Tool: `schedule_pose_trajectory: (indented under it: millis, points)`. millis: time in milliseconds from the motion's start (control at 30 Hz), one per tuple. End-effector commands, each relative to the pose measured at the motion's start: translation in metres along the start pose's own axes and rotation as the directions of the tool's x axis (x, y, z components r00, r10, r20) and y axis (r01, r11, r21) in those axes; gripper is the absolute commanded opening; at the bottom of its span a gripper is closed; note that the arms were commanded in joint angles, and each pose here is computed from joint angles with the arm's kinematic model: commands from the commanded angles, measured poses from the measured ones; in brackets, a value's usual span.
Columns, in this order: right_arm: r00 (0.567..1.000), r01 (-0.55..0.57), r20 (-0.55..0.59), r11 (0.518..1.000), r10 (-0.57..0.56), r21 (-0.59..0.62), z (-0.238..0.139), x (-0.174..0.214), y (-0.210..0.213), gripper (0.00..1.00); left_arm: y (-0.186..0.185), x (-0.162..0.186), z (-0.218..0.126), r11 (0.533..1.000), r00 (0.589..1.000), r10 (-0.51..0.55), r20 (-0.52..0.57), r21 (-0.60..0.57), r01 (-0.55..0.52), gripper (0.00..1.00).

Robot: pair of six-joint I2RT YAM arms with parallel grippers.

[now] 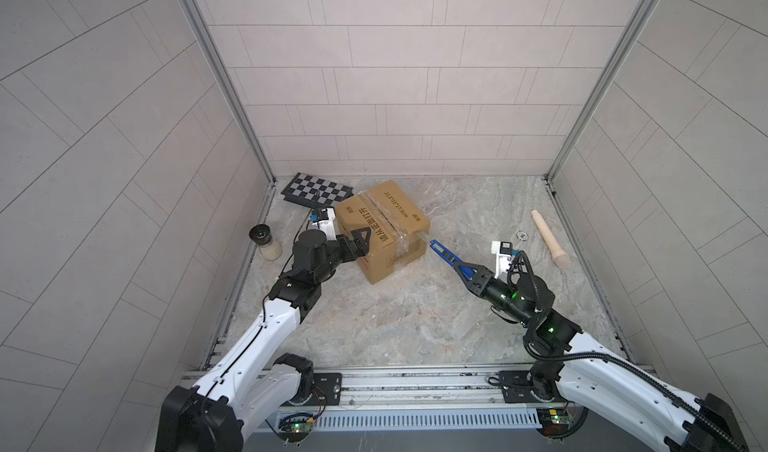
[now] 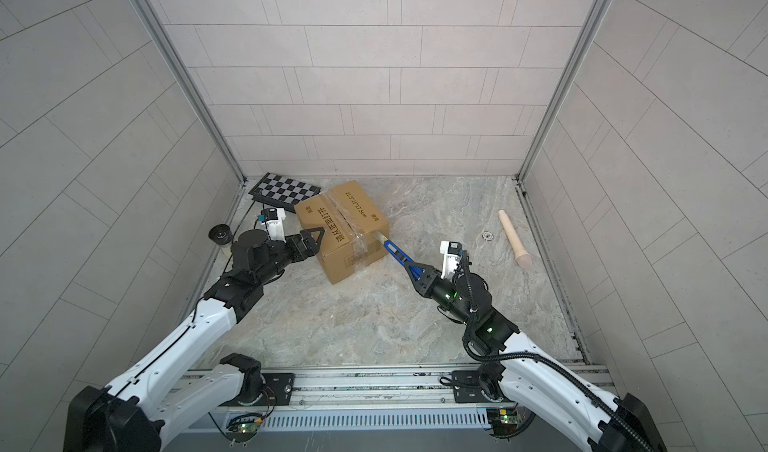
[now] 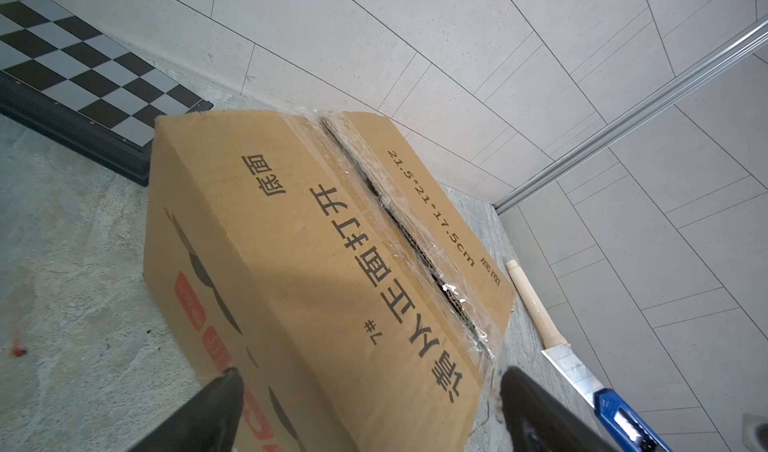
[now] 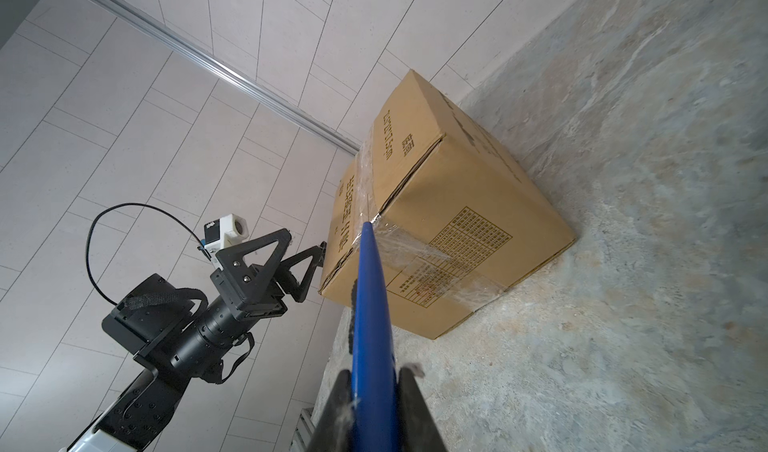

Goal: Unpack the express box

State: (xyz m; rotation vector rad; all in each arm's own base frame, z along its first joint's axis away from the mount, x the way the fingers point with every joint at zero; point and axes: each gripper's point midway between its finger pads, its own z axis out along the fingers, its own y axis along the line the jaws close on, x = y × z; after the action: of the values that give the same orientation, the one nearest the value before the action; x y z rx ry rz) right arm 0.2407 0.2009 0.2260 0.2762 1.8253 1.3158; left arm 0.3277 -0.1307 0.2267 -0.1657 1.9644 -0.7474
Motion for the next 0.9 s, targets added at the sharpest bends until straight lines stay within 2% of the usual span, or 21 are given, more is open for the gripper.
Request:
schedule_pose_trajectory:
  millis: [0,167,400,500,667,867]
  points:
    - [1.0,-0.017,0.017,0.999,0.017,-0.045,0.001,-0.004,0.011,0.0,-0.003,-0.005,-0.002,1.0,1.0,0.006,0.029,0.019,-0.007,1.0]
    - [0.997,0.021,0.069,1.0,-0.02,-0.022,-0.002,-0.012,0.007,0.0,0.002,-0.009,-0.002,1.0,0.999,0.009,0.032,-0.018,-0.008,1.0]
    - [0.967,0.079,0.219,0.972,-0.129,0.223,-0.029,-0.067,-0.024,0.0,0.004,-0.01,0.006,1.0,0.999,-0.023,0.043,0.004,0.023,1.0]
    - [0.964,0.143,0.177,0.946,-0.2,0.29,-0.013,-0.083,-0.029,0.0,0.001,-0.007,0.014,0.998,0.998,-0.052,0.037,0.045,0.05,1.0]
    - [0.944,0.308,0.033,0.914,-0.328,0.264,0.046,-0.096,-0.013,0.0,0.0,-0.001,0.027,0.993,0.996,-0.091,0.018,0.081,0.089,1.0]
    - [0.916,0.4,-0.088,0.884,-0.391,0.24,0.102,-0.1,-0.019,0.0,0.004,0.007,0.038,0.987,0.992,-0.13,0.0,0.098,0.129,1.0]
